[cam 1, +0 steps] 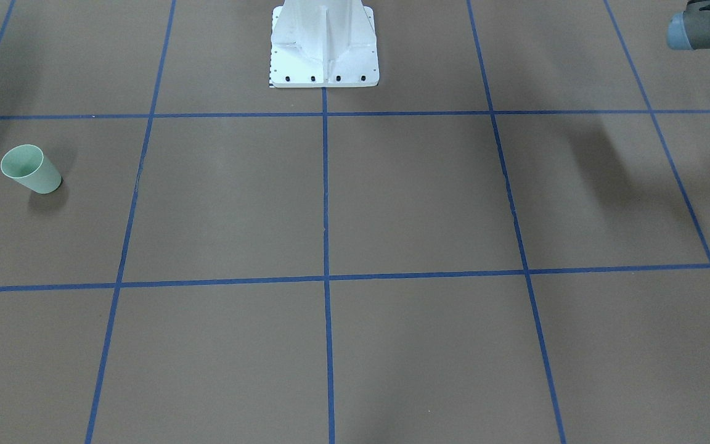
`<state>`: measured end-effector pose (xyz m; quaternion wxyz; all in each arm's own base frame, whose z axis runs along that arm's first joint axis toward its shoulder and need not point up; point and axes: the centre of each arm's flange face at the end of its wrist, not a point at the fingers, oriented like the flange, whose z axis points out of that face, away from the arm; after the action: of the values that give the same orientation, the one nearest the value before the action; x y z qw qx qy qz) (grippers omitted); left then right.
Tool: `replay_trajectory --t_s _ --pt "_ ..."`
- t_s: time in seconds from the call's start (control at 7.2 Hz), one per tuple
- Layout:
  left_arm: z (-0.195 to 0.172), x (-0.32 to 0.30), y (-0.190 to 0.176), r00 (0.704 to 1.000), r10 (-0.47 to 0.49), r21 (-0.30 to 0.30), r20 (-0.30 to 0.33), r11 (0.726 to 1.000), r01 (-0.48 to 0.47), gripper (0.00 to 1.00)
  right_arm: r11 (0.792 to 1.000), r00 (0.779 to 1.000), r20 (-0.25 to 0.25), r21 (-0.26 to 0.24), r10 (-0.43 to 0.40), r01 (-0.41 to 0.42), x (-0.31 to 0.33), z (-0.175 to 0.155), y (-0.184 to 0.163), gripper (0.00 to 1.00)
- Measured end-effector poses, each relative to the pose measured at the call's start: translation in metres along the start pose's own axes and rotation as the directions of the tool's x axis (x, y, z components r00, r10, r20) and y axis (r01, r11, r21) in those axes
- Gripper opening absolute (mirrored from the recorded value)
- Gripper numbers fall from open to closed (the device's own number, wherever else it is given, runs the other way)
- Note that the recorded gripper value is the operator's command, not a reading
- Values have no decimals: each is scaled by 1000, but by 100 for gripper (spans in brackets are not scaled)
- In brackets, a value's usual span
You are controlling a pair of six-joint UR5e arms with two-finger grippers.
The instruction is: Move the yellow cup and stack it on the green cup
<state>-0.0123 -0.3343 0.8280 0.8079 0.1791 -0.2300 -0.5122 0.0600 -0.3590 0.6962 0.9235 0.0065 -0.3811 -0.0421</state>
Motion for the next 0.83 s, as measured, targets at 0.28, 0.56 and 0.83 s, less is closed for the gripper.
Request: replay_trajectory --t_s 0.28,0.56,0.83 --pt "-33 37 -32 971 -82 82 -226 991 103 38 1000 1000 0 4 -4 4 -2 -2 -1 100" --pt "-75 72 -59 898 -137 112 -418 973 201 38 1000 1000 10 4 -1 1 -3 -2 0 100" --pt "-113 73 -82 759 -83 140 -646 964 225 37 1000 999 38 3 3 -3 -4 0 3 100"
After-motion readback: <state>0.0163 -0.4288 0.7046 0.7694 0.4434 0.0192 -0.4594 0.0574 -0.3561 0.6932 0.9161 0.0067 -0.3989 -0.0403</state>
